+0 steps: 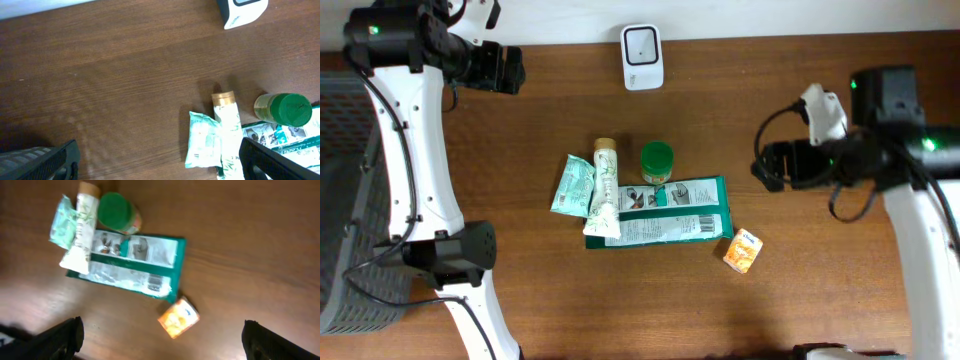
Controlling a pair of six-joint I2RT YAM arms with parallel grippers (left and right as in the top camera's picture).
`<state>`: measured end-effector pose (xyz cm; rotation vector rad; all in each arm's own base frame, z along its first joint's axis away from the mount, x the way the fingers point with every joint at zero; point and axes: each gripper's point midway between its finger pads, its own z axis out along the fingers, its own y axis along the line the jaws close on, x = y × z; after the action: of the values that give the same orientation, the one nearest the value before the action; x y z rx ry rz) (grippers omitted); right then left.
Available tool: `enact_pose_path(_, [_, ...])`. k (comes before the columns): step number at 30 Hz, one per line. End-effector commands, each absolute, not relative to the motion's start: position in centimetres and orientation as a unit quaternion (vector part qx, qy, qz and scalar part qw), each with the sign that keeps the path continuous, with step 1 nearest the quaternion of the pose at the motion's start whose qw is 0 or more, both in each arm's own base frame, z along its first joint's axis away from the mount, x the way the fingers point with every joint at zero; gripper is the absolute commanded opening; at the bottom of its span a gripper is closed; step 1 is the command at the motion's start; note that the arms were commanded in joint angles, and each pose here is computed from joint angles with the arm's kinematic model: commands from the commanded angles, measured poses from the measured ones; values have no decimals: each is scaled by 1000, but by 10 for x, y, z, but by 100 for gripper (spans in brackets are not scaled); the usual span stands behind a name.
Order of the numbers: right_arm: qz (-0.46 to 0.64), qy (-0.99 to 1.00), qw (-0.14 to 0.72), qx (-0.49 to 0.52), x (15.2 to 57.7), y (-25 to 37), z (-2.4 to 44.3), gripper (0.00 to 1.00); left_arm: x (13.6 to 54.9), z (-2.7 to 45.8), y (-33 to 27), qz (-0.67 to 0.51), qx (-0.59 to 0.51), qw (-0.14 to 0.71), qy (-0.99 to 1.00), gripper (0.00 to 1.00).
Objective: Scan the item barcode
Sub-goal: 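Raise the left arm aside and move the right gripper toward the jar, then grasp the green-lidded jar with the right gripper and lift it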
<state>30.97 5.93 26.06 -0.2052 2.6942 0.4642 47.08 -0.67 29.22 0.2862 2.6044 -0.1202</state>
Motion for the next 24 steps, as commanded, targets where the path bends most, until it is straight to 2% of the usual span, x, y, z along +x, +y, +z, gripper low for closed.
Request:
enact_pose_path(1, [239,946,198,-94,332,84,259,98,470,298,-6,-43,114,265,956,99])
enact_pose_path(6, [173,957,219,-79,358,105,265,98,470,298,-6,-44,114,265,956,99])
enact_pose_path(10, [163,959,220,-74,385,154,268,98,470,298,-6,-43,114,265,956,99])
enact_pose_path(14, [168,971,171,-7,406,191,223,100,470,298,-6,-43,114,265,956,99])
enact_pose_path(18, [121,981,120,87,415,203,166,94,470,298,-6,-43,114,265,956,99])
enact_pose_path(20, [121,982,106,98,419,211,148,94,470,298,-6,-43,114,265,956,99])
enact_pose_path(22, [126,985,105,55,424,221,134,95,470,298,-6,-44,114,265,956,99])
enact_pose_path(24, [137,981,117,-73,426,235,130,97,470,298,-6,-43,114,265,956,99])
